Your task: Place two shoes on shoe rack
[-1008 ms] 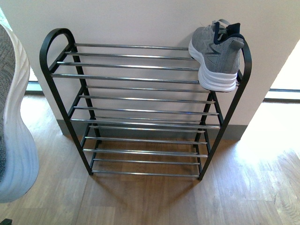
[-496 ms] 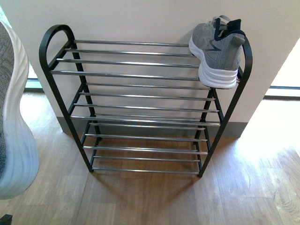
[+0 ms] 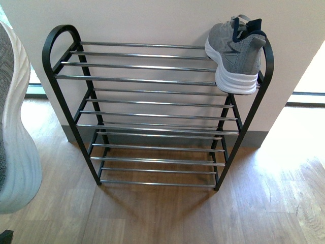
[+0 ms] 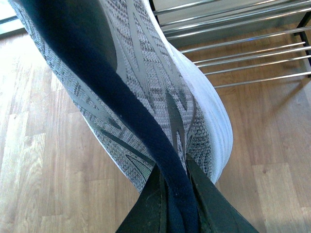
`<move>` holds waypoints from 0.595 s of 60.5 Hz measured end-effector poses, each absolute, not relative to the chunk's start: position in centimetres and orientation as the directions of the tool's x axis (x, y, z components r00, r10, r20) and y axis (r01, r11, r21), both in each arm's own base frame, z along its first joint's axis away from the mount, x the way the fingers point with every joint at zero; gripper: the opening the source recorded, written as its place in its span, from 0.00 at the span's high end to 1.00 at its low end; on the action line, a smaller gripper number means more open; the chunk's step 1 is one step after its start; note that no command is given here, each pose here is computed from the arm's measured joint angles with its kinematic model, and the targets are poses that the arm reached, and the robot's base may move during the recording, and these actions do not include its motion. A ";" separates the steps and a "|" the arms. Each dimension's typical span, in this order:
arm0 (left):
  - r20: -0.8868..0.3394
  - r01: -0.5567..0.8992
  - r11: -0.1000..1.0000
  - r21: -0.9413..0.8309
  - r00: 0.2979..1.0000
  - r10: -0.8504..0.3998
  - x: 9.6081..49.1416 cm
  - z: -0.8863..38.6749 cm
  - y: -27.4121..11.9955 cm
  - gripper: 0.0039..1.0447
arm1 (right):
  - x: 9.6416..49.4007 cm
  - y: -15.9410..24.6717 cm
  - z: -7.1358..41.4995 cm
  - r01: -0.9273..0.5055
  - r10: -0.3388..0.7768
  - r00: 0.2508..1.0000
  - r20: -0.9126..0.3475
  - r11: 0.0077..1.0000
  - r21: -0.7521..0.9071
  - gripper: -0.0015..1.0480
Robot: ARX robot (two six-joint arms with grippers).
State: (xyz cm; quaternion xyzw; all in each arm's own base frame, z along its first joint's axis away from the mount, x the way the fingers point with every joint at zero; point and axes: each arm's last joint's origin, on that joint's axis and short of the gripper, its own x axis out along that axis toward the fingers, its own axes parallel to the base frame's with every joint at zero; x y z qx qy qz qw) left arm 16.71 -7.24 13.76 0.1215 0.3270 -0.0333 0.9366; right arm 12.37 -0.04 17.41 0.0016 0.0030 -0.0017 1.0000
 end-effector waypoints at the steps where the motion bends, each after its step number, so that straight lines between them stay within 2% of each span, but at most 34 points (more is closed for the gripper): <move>1: -0.621 0.142 0.968 0.206 0.784 0.018 16.7 13.8 -7.2 0.97 | 12.3 0.0 17.3 0.004 -0.004 1.000 0.002 1.000 0.003 0.99; 36: -0.621 0.142 0.968 0.206 0.784 0.017 16.7 13.8 -7.2 0.97 | 10.9 0.0 17.3 0.004 -0.004 1.000 0.020 1.000 0.003 0.99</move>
